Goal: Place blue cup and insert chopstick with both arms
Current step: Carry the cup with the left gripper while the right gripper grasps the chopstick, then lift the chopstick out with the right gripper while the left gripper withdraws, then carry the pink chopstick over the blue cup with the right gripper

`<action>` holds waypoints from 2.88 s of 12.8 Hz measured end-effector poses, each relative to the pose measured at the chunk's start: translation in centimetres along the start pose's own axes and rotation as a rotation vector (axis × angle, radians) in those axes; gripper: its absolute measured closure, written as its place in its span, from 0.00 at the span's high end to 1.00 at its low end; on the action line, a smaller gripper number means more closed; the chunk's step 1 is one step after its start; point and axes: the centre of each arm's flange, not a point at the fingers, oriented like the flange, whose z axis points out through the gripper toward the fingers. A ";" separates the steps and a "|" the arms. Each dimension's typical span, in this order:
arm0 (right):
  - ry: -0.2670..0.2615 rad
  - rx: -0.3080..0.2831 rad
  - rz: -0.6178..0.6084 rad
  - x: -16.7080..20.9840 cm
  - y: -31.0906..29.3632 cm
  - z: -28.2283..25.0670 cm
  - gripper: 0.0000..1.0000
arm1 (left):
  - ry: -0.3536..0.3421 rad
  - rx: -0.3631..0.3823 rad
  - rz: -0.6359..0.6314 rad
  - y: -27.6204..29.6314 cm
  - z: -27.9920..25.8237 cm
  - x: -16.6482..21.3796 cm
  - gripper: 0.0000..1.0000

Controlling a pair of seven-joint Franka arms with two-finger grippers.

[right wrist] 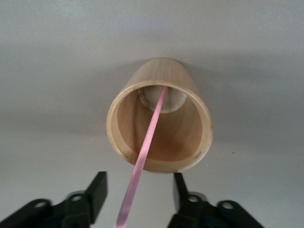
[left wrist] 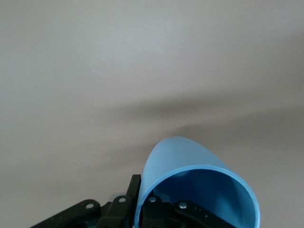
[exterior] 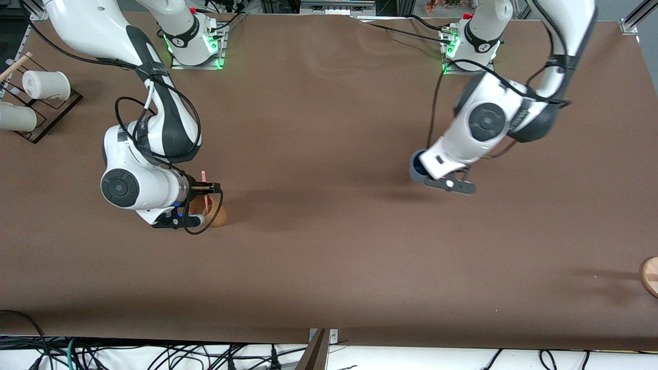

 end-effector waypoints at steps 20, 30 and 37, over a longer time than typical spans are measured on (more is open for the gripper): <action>-0.023 -0.007 0.001 -0.4 0.1 -3.4 0.08 | -0.111 0.148 -0.042 14.3 -7.8 -4.1 1.00; 0.003 -0.008 -0.001 -15.2 -13.5 -19.3 0.08 | -0.032 0.004 -0.044 -12.2 -24.1 0.0 1.00; 0.016 0.150 0.349 -20.1 -34.7 -10.8 0.08 | 0.121 0.039 -0.067 -19.7 -26.1 -2.1 1.00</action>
